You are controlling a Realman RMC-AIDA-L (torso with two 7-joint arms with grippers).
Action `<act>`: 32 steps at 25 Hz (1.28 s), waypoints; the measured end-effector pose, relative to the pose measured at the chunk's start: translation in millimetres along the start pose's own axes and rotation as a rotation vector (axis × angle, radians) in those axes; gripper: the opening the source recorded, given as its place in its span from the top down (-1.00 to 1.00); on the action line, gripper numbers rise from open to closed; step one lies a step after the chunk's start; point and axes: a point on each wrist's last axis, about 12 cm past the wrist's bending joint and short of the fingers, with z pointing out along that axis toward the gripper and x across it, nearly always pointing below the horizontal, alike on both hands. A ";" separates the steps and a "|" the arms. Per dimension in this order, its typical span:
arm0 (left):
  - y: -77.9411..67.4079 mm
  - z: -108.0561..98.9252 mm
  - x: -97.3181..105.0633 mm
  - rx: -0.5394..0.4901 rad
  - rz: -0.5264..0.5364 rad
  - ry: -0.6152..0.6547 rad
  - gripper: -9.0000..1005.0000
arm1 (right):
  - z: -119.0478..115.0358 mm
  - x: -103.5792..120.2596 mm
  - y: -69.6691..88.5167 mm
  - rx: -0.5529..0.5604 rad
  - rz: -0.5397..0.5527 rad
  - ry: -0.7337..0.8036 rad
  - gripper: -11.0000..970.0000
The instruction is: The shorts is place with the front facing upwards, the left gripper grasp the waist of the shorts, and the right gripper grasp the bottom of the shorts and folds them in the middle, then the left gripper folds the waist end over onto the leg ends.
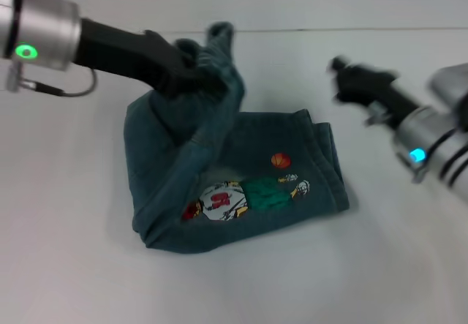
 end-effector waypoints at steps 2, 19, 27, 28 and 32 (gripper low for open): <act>-4.4 11.1 0.4 0.012 0.013 -0.016 0.86 | -6.1 -10.9 -17.4 0.055 0.022 -0.075 0.98; -22.8 111.3 28.3 0.070 -0.006 0.104 0.77 | -18.0 -30.6 -40.0 0.076 0.115 -0.193 0.98; -18.8 96.0 36.3 0.033 -0.049 -0.025 0.27 | -17.7 -28.3 -33.8 0.031 0.135 -0.181 0.93; -18.6 91.9 39.0 0.029 -0.058 -0.052 0.17 | -18.6 -29.6 -33.8 0.007 0.144 -0.177 0.93; -17.3 64.3 60.2 0.011 -0.123 -0.222 -0.19 | -30.0 -43.7 -34.2 -0.194 0.195 -0.167 0.90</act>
